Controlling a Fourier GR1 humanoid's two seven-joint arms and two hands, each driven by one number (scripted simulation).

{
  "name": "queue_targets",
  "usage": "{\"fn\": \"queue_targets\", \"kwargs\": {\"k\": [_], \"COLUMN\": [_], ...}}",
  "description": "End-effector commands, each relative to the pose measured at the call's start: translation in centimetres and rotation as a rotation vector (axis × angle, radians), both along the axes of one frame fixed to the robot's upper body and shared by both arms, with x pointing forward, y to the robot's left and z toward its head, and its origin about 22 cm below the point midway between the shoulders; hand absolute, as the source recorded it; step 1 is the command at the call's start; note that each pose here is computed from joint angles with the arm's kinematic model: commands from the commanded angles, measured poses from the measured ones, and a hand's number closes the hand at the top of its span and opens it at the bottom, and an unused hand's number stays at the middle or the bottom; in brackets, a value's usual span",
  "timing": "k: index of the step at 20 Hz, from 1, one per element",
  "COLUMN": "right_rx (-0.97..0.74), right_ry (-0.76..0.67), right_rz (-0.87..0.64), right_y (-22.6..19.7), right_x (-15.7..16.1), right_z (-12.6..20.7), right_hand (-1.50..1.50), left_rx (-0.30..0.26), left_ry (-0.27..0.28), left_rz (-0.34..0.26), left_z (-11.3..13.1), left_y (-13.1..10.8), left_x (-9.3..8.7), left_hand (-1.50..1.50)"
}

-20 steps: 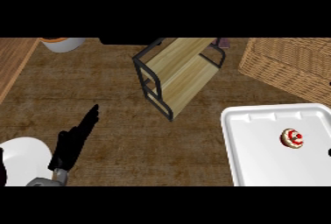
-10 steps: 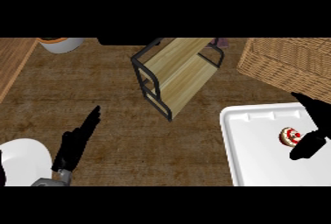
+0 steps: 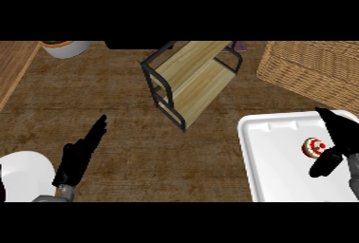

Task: Pick the cupcake from the tray and place it in the tiered shelf

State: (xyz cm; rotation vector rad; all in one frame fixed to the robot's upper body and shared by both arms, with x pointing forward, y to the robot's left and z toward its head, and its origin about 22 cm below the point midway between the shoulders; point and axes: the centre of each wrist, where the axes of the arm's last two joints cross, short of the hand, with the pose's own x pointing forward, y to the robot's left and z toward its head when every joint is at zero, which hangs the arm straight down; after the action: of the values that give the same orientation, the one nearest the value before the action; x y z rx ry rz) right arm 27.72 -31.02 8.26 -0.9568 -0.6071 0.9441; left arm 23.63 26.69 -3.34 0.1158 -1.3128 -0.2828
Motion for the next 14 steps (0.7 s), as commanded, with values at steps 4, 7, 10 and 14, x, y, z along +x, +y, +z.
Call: {"fn": "queue_targets", "kwargs": {"k": [4, 7, 10, 14], "right_rx": [-0.073, -0.059, -0.074, -0.08], "right_ry": [0.029, 0.014, 0.052, 0.044], "right_rz": [-0.011, -0.018, -0.017, -0.006], "right_y": [-1.0, 0.6, -1.0, -2.9], "right_x": [0.9, -0.9, 0.8, -0.8], "right_z": [-1.4, -2.3, -2.7, -4.3], "right_hand": [-1.5, -1.5, -1.5, -1.5], "left_rx": [0.009, 0.004, -0.006, -0.017], "left_ry": [0.011, 0.003, 0.008, -0.001], "left_rz": [0.003, -0.016, -0.01, -0.008], "left_z": [-0.6, 0.2, -0.9, 0.3], "left_y": [1.0, -1.2, -0.6, -0.7], "left_x": [1.4, -0.1, -0.3, -0.6], "left_hand": [0.0, 0.0, 0.0, 0.0]}}
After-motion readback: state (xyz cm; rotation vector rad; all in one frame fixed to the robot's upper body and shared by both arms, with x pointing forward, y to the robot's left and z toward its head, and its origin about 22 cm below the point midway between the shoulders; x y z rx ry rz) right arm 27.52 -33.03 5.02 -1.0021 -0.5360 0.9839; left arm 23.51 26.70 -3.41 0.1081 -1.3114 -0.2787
